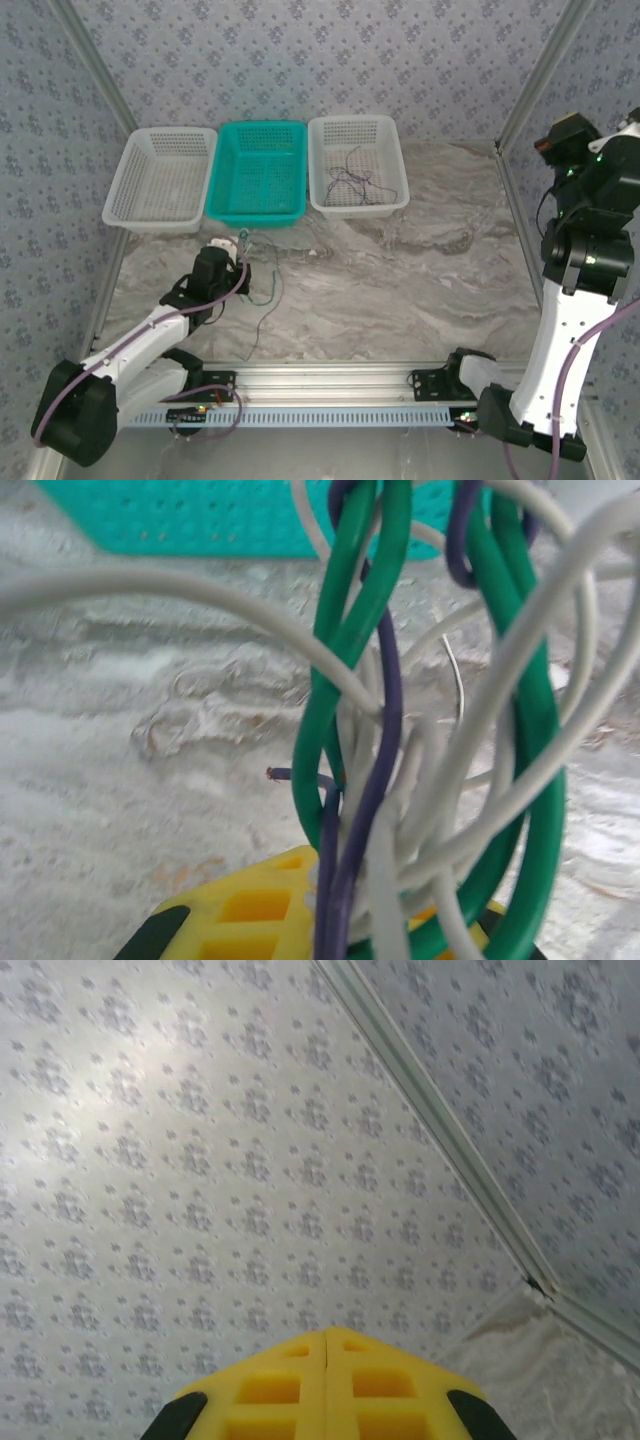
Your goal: Untangle the cables
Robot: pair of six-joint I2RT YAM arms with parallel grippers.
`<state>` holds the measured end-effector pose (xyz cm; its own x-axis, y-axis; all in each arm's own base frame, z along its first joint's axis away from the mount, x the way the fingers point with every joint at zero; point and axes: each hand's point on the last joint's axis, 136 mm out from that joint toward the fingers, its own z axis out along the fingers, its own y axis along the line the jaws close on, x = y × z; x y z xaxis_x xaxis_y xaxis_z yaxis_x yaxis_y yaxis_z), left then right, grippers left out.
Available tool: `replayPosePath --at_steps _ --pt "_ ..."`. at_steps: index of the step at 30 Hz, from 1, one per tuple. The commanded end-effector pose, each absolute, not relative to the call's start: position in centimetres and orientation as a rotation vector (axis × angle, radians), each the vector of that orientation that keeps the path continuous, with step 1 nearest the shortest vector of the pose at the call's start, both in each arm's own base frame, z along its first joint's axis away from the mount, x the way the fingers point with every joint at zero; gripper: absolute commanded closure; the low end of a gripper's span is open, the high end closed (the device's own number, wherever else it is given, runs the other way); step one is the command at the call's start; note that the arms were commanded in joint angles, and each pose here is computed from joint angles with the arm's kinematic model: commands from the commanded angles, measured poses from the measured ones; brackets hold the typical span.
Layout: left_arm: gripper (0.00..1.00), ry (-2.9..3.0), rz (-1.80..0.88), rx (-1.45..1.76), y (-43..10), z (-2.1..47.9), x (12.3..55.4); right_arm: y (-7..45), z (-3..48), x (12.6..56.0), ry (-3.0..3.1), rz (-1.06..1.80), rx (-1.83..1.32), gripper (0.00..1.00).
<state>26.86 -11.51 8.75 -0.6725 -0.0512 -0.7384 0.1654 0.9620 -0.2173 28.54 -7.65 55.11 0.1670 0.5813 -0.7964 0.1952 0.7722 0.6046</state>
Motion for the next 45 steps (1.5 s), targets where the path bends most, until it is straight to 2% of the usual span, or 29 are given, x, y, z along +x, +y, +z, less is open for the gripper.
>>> replayPosePath --at_steps 1,2,3,4,5,9,12,18,27,29,31,33,34,35,38,40,45 --pt "0.98 2.25 -0.404 0.049 -11.8 9.3 26.5 -3.5 56.2 32.6 1.454 0.572 0.487 1.0" --pt "0.98 2.223 -0.455 0.077 -12.5 9.7 26.3 -1.3 56.2 33.6 1.472 0.677 0.388 1.0" --pt "1.0 2.185 -0.511 0.113 -13.3 10.4 26.2 1.9 55.7 34.3 1.506 0.795 0.253 0.96" --pt "1.0 2.155 -0.551 0.141 -13.8 11.1 26.1 4.9 54.8 34.7 1.548 0.867 0.127 0.82" --pt "1.0 2.137 -0.569 0.156 -14.1 11.6 26.0 7.5 53.7 34.7 1.587 0.895 0.027 0.75" --pt "1.0 2.098 -0.578 0.194 -14.4 13.5 25.9 19.1 47.0 31.8 1.682 0.867 -0.485 0.52" --pt "1.0 2.097 -0.571 0.214 -14.6 14.4 26.0 24.9 42.1 29.9 1.71 0.941 -0.659 0.39" --pt "1.0 2.076 -0.598 0.24 -15.6 15.5 26.3 33.9 34.1 26.9 1.775 1.022 -0.948 0.36" --pt "1.0 2.065 -0.587 0.253 -16.2 16.2 26.8 43.7 27.7 25.8 1.819 1.211 -1.103 0.31" --pt "1.0 2.067 -0.584 0.252 -16.2 16.2 26.8 44.7 26.5 25.8 1.845 1.231 -1.123 0.35" --pt "1.0 2.07 -0.579 0.25 -16.1 16.1 26.7 45.2 25.4 26.1 1.872 1.248 -1.128 0.52" --pt "1.0 2.072 -0.568 0.242 -15.9 16.1 26.7 45.3 24.7 26.3 1.891 1.269 -1.12 0.76" --pt "1.0 2.071 -0.558 0.236 -15.7 16.1 26.7 45.2 24.5 26.5 1.897 1.267 -1.105 0.96" --pt "1.0 2.073 -0.545 0.225 -15.5 16.1 26.7 44.9 24.5 26.8 1.894 1.263 -1.085 1.0" --pt "1.0 2.101 -0.45 0.144 -13.7 15.4 27.0 43.4 25.4 28.0 1.863 1.228 -0.984 1.0" --pt "0.92 2.132 -0.372 0.075 -12.2 14.6 27.1 41.9 26.4 29.3 1.85 1.192 -0.894 1.0" --pt "0.89 2.167 -0.324 -0.007 -10.9 13.2 27.0 37.1 28.7 32.6 1.834 1.054 -0.657 1.0"
